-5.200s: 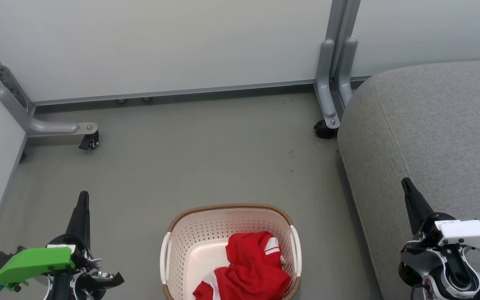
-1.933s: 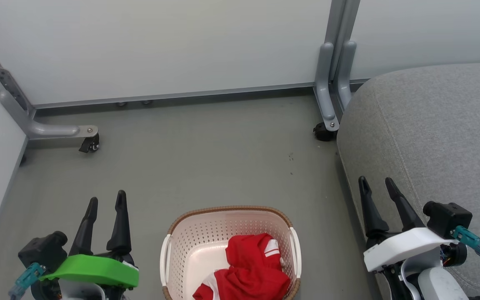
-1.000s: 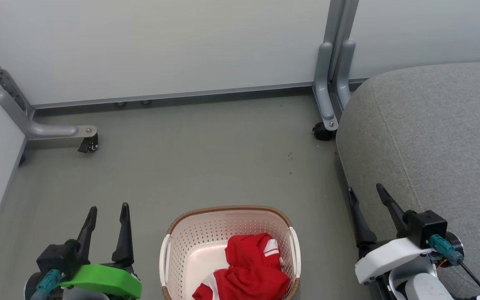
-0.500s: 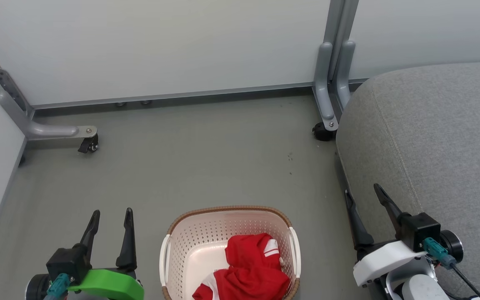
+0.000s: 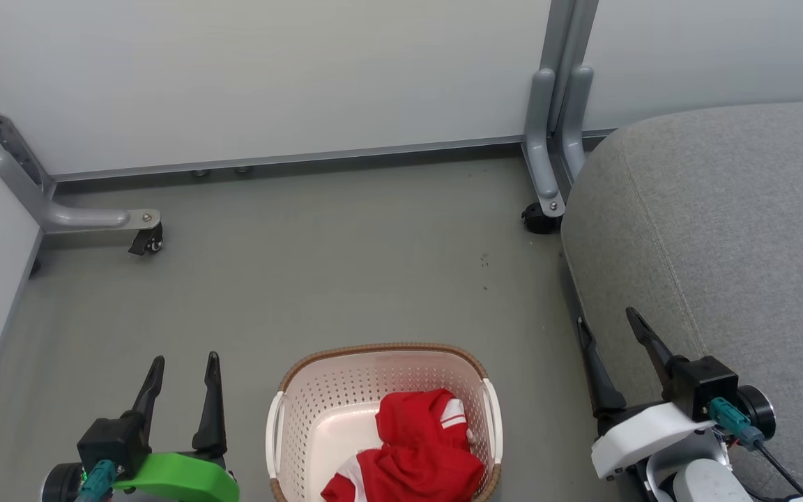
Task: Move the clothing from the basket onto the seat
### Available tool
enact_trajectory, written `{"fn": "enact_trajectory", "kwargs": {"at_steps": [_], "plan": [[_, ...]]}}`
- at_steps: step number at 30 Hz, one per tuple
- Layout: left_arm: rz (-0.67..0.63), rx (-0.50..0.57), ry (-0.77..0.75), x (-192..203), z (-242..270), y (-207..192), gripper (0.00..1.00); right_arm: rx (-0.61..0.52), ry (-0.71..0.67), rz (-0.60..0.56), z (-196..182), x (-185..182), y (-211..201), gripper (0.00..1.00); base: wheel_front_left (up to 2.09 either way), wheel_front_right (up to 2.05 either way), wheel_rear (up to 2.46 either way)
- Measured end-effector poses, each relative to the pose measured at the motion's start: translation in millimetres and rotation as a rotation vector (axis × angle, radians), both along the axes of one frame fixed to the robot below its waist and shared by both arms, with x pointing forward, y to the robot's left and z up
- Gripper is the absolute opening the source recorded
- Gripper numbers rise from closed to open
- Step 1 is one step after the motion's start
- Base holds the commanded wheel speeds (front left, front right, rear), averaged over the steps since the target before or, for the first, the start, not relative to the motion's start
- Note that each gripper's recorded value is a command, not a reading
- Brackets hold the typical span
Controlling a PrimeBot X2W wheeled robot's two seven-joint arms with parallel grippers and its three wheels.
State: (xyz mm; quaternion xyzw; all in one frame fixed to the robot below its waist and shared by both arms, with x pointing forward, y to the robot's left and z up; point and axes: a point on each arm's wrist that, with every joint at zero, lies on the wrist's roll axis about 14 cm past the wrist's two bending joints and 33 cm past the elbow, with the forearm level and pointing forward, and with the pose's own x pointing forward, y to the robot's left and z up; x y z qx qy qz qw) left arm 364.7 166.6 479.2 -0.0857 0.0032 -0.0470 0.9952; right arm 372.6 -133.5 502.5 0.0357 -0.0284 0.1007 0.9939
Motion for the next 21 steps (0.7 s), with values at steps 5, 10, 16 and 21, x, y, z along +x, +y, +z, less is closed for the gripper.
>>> {"fn": "enact_trajectory", "kwargs": {"at_steps": [5, 10, 16, 21], "plan": [[-0.004, 0.014, 0.006, 0.6, -2.1, -0.7, 1.0, 0.007, 0.004, -0.002, -1.0, 0.5, -0.2, 1.0, 0.0, 0.0, 0.0], [-0.058, 0.015, 0.031, 4.4, -10.3, -19.0, 1.0, 0.014, 0.003, -0.006, -0.8, 4.4, -1.4, 1.0, 0.0, 0.0, 0.0], [-0.215, 0.024, 0.068, 20.9, -22.1, -70.7, 1.0, 0.01, -0.014, -0.011, 4.3, 21.7, -3.5, 1.0, 0.0, 0.0, 0.0], [-0.361, 0.027, 0.147, 30.1, -47.6, -115.8, 1.0, 0.007, -0.027, -0.017, 6.1, 41.5, -5.6, 1.0, 0.0, 0.0, 0.0]]}}
